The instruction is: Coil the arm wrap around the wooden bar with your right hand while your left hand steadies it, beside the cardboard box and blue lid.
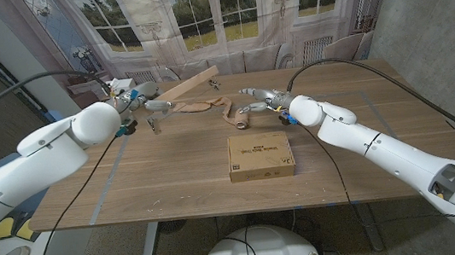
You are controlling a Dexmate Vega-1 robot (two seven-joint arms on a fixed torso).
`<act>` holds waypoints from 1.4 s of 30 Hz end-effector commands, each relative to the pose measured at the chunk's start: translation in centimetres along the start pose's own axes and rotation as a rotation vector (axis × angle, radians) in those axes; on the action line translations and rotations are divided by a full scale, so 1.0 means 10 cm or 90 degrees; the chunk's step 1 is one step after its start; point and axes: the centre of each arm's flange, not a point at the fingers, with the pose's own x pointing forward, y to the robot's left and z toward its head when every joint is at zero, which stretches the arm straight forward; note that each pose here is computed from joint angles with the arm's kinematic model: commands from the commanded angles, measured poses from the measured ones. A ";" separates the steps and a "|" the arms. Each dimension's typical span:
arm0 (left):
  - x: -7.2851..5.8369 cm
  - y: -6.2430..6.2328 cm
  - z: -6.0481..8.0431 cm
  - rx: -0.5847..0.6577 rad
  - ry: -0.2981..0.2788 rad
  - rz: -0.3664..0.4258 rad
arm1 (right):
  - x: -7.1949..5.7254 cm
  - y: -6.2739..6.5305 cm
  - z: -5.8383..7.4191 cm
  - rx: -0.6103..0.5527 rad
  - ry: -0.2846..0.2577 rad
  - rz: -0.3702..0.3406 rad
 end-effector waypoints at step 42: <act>0.02 -0.13 0.13 -0.008 -0.014 -0.027 | 0.46 0.30 0.10 -0.123 0.046 0.105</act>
